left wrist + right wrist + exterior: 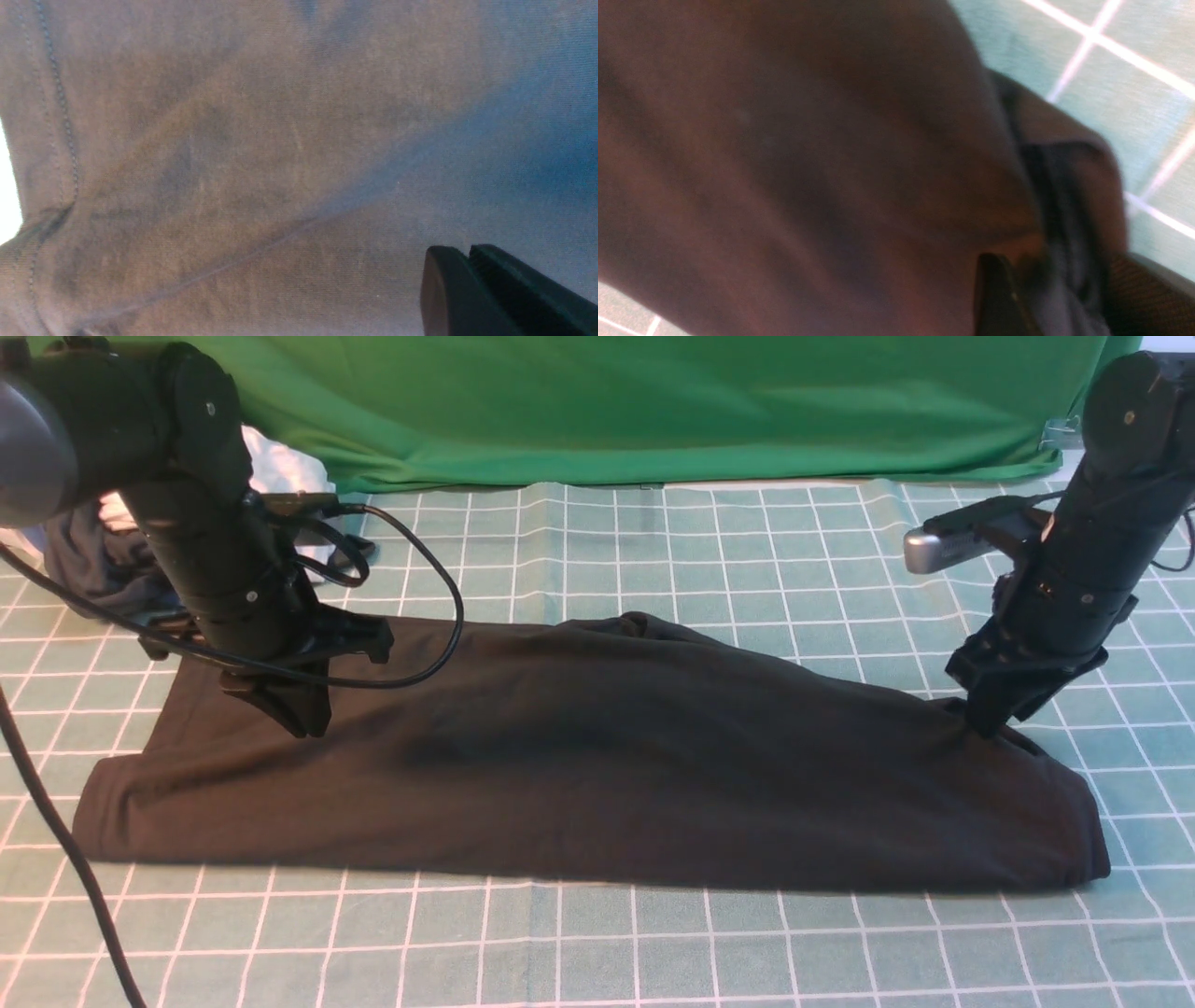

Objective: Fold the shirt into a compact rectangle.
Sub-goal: 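Pull the folded dark garment lengthwise by its ends to straighten it flat on the table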

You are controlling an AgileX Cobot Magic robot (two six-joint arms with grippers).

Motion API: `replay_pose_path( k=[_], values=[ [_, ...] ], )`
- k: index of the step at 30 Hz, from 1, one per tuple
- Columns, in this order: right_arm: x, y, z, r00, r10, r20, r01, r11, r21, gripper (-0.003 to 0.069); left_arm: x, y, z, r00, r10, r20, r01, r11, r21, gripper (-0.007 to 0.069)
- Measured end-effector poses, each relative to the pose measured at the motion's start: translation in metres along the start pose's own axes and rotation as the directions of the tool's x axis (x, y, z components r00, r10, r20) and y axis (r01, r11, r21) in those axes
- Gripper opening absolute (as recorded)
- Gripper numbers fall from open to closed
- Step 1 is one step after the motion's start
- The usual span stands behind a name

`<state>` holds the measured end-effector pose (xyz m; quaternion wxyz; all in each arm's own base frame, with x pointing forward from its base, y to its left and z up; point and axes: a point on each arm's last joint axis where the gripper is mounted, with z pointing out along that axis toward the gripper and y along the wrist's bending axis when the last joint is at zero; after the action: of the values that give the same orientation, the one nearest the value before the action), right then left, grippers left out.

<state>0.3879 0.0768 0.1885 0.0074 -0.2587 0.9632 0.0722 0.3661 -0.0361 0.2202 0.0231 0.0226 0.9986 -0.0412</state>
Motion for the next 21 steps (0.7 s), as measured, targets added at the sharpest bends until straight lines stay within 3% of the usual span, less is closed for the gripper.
replay_pose_path(
  k=[5, 6, 7, 8, 9, 13, 21],
  values=[
    [-0.003, 0.002, 0.019, 0.999, -0.008, -0.043, 0.007, 1.000, -0.022, 0.0254, 0.000, -0.002, 0.000, 1.000, -0.008, 0.000, 0.008, 1.000, 0.017, 0.0007],
    [-0.004, 0.002, 0.024, 0.998, -0.008, -0.055, 0.007, 1.000, -0.026, 0.0178, 0.000, -0.002, 0.000, 1.000, -0.003, -0.001, 0.004, 1.000, 0.022, 0.0007],
    [-0.004, 0.002, 0.025, 0.998, -0.008, -0.056, 0.007, 1.000, -0.027, 0.0167, 0.000, -0.002, 0.000, 1.000, -0.004, -0.001, 0.004, 1.000, 0.023, 0.0007],
    [-0.004, 0.002, 0.026, 0.998, -0.008, -0.058, 0.006, 1.000, -0.027, 0.0087, 0.000, -0.002, 0.000, 1.000, -0.002, -0.001, 0.002, 1.000, 0.024, 0.0007],
    [-0.004, 0.002, 0.025, 0.998, -0.007, -0.057, 0.006, 1.000, -0.027, 0.0059, 0.000, -0.002, 0.000, 1.000, 0.000, -0.001, 0.000, 1.000, 0.025, 0.0007],
    [-0.003, 0.004, 0.015, 0.999, -0.013, -0.038, 0.012, 1.000, -0.014, 0.0022, 0.000, -0.003, 0.000, 1.000, 0.003, -0.001, -0.003, 0.999, 0.032, 0.0007],
    [0.004, -0.003, -0.018, 0.999, -0.001, 0.040, 0.000, 1.000, 0.030, 0.0018, 0.000, -0.004, 0.000, 1.000, 0.016, -0.001, -0.016, 0.999, 0.040, 0.0007]
  ],
)
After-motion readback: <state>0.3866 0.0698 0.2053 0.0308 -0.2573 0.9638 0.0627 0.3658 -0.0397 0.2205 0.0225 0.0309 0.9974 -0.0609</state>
